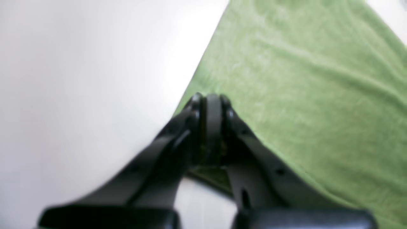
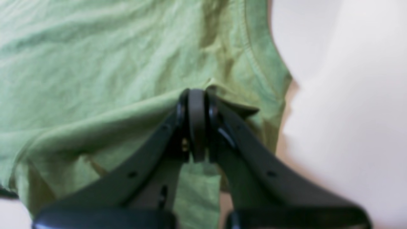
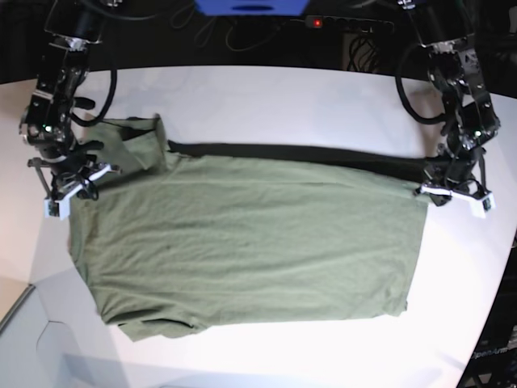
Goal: Layout the t-shirt on the table in an organized manner, then fold the t-shirt properly
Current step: 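Lift the collar-side edge with both grippers and fold it over the shirt, then hold the folded edge with both grippers and adjust the left gripper's corner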
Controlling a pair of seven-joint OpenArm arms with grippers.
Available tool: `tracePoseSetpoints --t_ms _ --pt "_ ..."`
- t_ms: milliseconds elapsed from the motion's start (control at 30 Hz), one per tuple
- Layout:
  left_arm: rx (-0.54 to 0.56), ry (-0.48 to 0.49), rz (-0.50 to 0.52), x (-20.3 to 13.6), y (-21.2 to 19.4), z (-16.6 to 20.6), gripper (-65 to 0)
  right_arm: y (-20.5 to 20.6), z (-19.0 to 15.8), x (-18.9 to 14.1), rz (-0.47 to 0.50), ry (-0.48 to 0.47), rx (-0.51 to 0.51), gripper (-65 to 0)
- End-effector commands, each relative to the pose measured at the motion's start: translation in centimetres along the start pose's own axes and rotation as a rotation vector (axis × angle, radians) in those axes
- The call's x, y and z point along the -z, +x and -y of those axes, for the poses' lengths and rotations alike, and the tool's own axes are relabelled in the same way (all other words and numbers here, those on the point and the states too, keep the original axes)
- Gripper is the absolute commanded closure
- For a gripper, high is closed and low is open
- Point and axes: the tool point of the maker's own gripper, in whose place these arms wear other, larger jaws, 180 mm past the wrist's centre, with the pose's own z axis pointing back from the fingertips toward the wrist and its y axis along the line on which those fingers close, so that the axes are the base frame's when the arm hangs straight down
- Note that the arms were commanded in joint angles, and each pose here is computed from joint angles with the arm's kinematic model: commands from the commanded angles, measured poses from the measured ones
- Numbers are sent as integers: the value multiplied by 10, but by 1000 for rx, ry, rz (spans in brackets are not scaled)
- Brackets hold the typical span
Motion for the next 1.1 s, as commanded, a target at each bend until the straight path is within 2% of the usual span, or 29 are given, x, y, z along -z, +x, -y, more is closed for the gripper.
tracePoseSetpoints --t_ms 0,533,900,1067 --pt "4 0 74 -2 27 0 0 23 4 -2 71 -7 -7 0" --pt "-51 30 33 13 18 -14 0 53 0 1 130 1 -6 0" --pt "-65 10 58 23 35 -3 0 43 1 22 73 13 34 0" --pt "-85 14 34 31 30 -4 0 41 7 24 64 5 30 0"
